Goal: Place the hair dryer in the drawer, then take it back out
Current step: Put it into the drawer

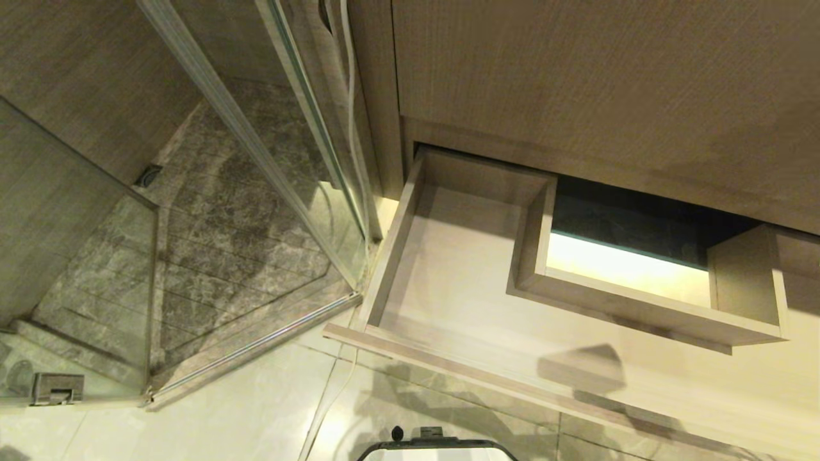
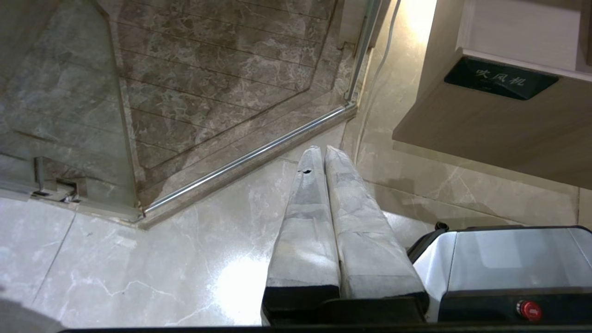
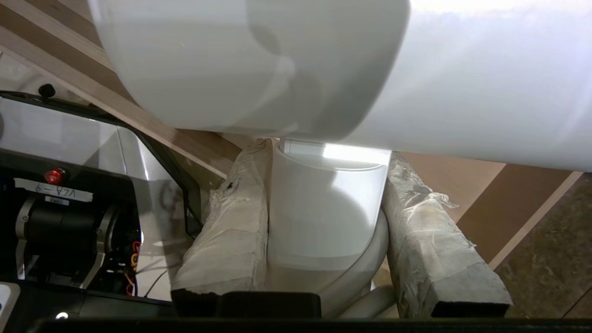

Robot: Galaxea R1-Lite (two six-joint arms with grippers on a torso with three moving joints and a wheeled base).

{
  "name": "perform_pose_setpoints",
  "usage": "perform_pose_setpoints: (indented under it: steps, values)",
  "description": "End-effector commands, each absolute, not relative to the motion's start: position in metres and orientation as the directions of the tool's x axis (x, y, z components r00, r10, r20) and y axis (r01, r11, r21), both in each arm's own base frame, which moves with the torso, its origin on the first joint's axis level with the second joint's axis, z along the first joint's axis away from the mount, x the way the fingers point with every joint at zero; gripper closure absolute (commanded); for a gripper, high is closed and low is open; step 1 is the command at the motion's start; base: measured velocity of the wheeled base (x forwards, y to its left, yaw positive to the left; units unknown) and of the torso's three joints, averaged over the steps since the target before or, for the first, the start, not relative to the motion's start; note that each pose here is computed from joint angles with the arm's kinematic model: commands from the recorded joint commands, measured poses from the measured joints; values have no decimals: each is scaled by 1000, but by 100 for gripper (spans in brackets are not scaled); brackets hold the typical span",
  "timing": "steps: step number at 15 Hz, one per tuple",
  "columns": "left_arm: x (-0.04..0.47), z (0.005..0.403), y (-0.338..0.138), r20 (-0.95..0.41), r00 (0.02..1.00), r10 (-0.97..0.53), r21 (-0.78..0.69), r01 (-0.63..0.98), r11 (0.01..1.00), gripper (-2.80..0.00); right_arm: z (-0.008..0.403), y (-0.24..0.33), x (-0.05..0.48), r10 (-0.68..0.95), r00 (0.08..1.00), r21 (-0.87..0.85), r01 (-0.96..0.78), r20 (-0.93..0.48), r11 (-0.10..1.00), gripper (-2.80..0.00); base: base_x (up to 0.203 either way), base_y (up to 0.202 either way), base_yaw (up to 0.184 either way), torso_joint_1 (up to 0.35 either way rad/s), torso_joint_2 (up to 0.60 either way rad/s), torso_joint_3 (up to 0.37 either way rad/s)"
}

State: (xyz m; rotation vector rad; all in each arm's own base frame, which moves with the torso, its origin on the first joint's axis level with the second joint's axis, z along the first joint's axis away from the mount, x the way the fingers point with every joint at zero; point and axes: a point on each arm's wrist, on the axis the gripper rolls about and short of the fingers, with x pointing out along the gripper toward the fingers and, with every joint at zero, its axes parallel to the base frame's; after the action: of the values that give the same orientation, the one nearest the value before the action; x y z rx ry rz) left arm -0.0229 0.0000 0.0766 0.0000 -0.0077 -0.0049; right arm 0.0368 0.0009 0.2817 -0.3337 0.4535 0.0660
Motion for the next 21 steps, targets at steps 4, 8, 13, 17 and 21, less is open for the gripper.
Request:
perform_pose_setpoints:
  steps: [4,8,13,17,21]
  values:
    - [-23,77,0,7,1000,-5,0,5,1000,0,279,1,37,-18,888,-304,-138,-459,942,0,0,0,0,5,37,79]
    - [-23,77,0,6,1000,-5,0,5,1000,0,278,1,37,-22,885,-304,-136,-465,943,0,-3,1,-79,12,8,20]
    - [-23,77,0,6,1000,-5,0,5,1000,0,277,0,39,-28,883,-305,-132,-469,943,0,0,7,-159,15,5,5]
    - [-23,77,0,6,1000,-5,0,5,1000,0,277,0,39,-32,884,-305,-127,-466,944,0,-1,1,-23,0,1,1]
    - [-23,77,0,6,1000,-5,0,5,1000,0,276,0,40,-36,881,-303,-124,-472,945,0,0,0,0,0,0,0]
